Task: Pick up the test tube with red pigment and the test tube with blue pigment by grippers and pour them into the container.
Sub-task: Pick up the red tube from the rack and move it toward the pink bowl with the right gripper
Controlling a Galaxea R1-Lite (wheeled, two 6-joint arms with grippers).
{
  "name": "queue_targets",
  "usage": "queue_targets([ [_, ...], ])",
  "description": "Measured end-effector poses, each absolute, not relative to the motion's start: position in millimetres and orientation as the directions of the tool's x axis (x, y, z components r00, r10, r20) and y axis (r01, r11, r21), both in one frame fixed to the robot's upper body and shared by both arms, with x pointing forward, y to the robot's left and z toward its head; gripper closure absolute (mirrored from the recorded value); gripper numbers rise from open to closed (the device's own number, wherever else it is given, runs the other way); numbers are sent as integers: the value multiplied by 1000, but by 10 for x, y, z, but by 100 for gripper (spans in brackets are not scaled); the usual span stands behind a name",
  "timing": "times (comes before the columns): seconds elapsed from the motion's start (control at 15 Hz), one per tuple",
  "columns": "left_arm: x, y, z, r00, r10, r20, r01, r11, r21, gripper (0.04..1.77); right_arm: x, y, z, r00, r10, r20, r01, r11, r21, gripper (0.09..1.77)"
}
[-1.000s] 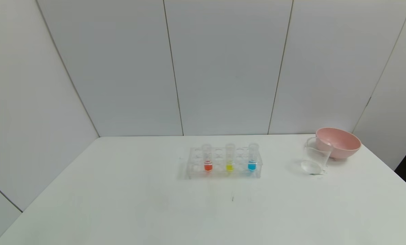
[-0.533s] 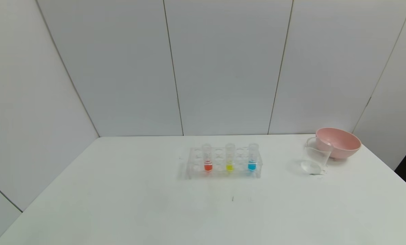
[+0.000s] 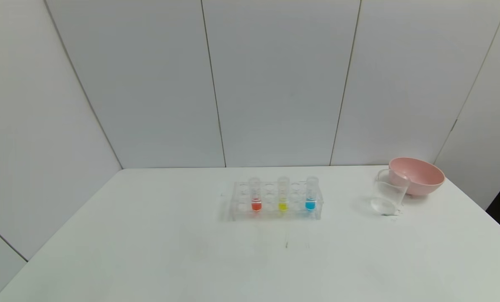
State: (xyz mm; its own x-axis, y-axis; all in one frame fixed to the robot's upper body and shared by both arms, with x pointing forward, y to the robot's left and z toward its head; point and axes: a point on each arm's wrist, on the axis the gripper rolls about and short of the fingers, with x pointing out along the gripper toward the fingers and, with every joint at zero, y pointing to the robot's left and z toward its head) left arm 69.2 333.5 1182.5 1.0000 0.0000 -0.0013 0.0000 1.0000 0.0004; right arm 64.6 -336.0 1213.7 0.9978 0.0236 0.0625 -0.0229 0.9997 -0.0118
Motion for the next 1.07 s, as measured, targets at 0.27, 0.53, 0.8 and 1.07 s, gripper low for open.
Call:
queue_targets([
  [0.27,692,3335,11825,1000,0,-1,0,1000,0,5,786,-3360,12501,998,43,38,-43,999,1,15],
  [0.53,692,3335,11825,1000,0,-1,0,1000,0,5,1279,-3342,12805,996,88,11,-89,995,54,15],
  [0.8,692,3335,11825,1000,0,-1,0,1000,0,5,1864,-3268,12790,984,119,-134,-113,992,55,15],
  [1.07,692,3335,11825,1000,0,-1,0,1000,0,5,2275,-2858,12730,981,139,-133,-135,990,39,15],
])
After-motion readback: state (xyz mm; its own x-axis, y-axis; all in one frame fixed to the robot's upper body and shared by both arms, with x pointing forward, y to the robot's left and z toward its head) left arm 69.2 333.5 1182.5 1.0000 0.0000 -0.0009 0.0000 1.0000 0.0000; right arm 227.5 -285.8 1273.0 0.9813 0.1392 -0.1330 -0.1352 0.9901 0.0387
